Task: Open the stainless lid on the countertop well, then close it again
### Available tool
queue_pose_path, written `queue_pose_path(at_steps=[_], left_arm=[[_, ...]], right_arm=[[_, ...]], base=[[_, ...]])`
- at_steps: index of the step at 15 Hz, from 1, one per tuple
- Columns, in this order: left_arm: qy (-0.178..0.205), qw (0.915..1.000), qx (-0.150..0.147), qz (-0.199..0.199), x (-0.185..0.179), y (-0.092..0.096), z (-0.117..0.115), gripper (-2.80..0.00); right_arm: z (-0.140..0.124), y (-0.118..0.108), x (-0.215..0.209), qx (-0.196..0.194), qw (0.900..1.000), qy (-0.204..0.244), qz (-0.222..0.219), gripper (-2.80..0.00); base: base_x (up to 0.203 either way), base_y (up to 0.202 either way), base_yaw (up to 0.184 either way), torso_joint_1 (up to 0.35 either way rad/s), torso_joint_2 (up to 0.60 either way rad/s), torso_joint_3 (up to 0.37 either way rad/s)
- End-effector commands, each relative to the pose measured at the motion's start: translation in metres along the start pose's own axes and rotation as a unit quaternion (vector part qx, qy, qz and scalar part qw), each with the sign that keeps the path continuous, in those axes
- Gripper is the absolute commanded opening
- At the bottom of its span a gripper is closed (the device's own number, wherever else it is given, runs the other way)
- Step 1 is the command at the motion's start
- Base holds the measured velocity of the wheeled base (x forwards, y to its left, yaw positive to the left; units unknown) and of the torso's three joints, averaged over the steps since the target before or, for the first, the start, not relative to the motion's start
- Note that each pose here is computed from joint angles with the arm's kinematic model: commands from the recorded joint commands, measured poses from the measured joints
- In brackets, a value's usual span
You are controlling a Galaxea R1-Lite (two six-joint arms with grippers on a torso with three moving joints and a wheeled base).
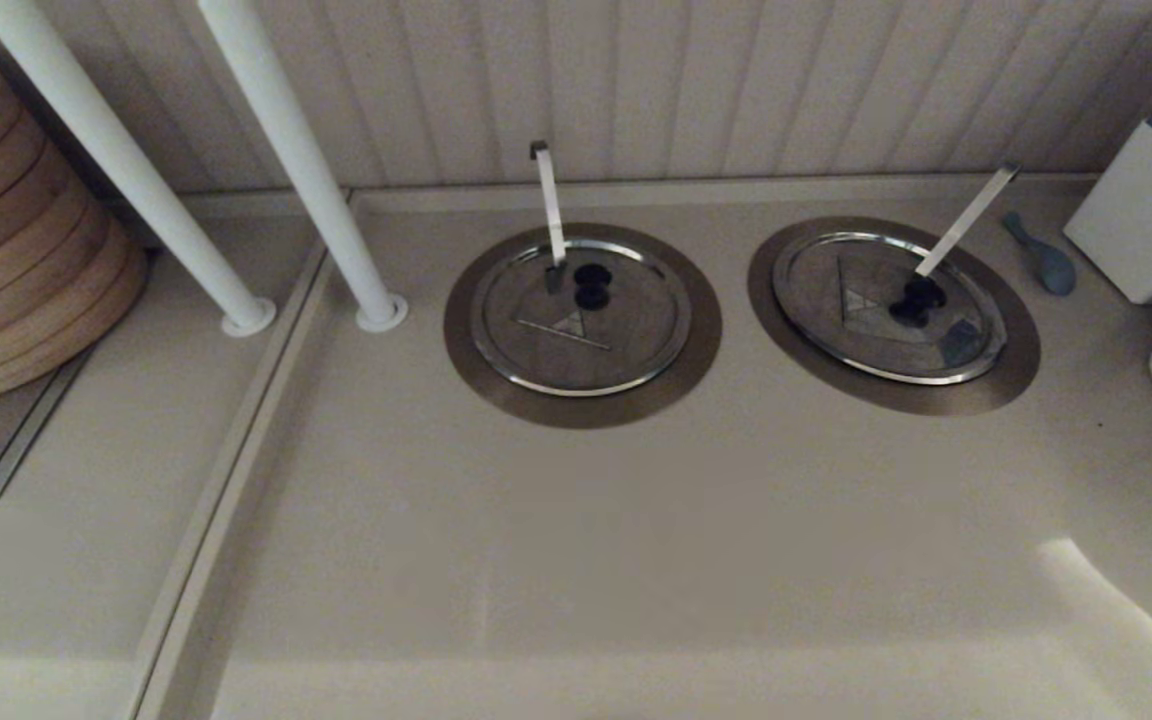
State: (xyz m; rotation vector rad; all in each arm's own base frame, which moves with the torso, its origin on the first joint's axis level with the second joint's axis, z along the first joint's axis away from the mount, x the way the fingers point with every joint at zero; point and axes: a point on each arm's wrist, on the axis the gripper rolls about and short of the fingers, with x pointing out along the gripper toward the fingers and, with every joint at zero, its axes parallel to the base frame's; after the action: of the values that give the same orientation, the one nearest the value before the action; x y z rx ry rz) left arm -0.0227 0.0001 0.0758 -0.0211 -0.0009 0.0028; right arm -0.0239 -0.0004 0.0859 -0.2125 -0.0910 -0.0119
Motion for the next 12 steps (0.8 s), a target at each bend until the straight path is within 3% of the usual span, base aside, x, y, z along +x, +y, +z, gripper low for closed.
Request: queue_pose_path(at_steps=[1,3,5,12], left_arm=[[-0.001,1.0000,0.000,0.000,0.0000,0.0000,0.0002,-2.80],[0.000,1.0000,0.000,0.000,0.0000,0.0000,0.0000,-2.80],[0.000,1.0000,0.000,0.000,0.0000,0.0000,0.0000,-2.80],[0.000,1.0000,0.000,0.000,0.0000,0.0000,0.0000,-2.80]], right_arm=[[-0.0044,0.0012,0.0004,-0.001,1.000,0.019,0.010,-2.80],[-0.0043,0.0017,0.0004,0.013,1.000,0.017,0.022,-2.80],[-0.0119,0.0036,-0.0003,0.049,0.997,0.055,0.031,-2.80],[-0.0095,0.0027,0.0001,0.093,0.994,0.044,0.020,-2.80]], base=[[0.000,0.000,0.000,0.000,0.00,0.000],[0.000,0.000,0.000,0.000,0.00,0.000],[0.000,0.000,0.000,0.000,0.00,0.000],[0.000,0.000,0.000,0.000,0.00,0.000]])
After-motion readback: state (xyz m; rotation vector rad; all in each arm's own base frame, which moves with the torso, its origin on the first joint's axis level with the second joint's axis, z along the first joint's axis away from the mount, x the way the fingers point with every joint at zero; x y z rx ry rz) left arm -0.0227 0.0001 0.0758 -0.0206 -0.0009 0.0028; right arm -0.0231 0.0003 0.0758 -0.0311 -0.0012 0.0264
